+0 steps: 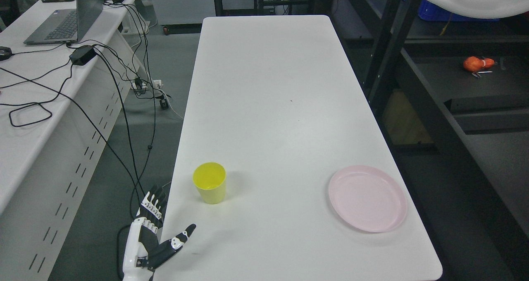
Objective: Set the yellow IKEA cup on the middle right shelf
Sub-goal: 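Raise the left hand and open its fingers near the yellow cup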
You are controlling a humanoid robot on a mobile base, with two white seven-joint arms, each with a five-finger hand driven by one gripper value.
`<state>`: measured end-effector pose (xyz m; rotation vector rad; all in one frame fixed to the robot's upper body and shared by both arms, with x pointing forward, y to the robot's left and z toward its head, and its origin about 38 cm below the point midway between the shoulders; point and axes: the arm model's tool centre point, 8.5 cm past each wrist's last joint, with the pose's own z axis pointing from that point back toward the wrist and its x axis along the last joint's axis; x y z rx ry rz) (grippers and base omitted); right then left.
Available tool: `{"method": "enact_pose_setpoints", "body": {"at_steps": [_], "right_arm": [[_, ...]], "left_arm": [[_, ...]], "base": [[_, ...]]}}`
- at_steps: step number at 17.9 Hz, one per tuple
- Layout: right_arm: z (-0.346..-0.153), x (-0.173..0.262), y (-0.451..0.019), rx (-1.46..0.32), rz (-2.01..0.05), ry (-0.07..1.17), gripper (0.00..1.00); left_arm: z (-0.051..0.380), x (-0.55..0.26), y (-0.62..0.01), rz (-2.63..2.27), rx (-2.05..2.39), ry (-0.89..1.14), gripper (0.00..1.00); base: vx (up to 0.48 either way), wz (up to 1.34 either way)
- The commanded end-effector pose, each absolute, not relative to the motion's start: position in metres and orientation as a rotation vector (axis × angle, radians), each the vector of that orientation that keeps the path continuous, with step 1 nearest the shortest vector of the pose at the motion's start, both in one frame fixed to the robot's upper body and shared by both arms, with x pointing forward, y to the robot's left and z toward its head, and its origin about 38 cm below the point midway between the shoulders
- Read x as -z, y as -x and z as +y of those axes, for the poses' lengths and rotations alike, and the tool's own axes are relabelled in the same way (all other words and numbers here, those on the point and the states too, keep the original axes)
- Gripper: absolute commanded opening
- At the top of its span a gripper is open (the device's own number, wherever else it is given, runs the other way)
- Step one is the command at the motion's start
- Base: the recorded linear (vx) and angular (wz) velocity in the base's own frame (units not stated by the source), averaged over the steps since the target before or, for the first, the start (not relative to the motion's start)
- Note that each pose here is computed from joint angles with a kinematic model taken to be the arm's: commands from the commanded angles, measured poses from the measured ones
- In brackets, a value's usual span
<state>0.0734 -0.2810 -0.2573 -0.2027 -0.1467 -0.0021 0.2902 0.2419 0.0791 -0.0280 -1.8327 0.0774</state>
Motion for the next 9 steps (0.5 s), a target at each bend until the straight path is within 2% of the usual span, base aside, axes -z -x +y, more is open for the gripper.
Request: {"method": "enact_pose_setpoints", "body": {"at_steps": [1, 9], "right_arm": [[-0.2909, 0.2572, -0.0644, 0.008, -0.132, 0.216, 1.0], [-0.2909, 0.2572, -0.0644, 0.008, -0.132, 0.216, 0.99]], "left_arm": [[0.23, -0.0784, -0.2884, -1.83, -0.049, 0.07, 0.99], [0.2286, -0.0725, -0.2942, -1.761, -0.148, 0.187, 0.98]], "base": [[0.0, 0.0], [0.0, 0.0]]}}
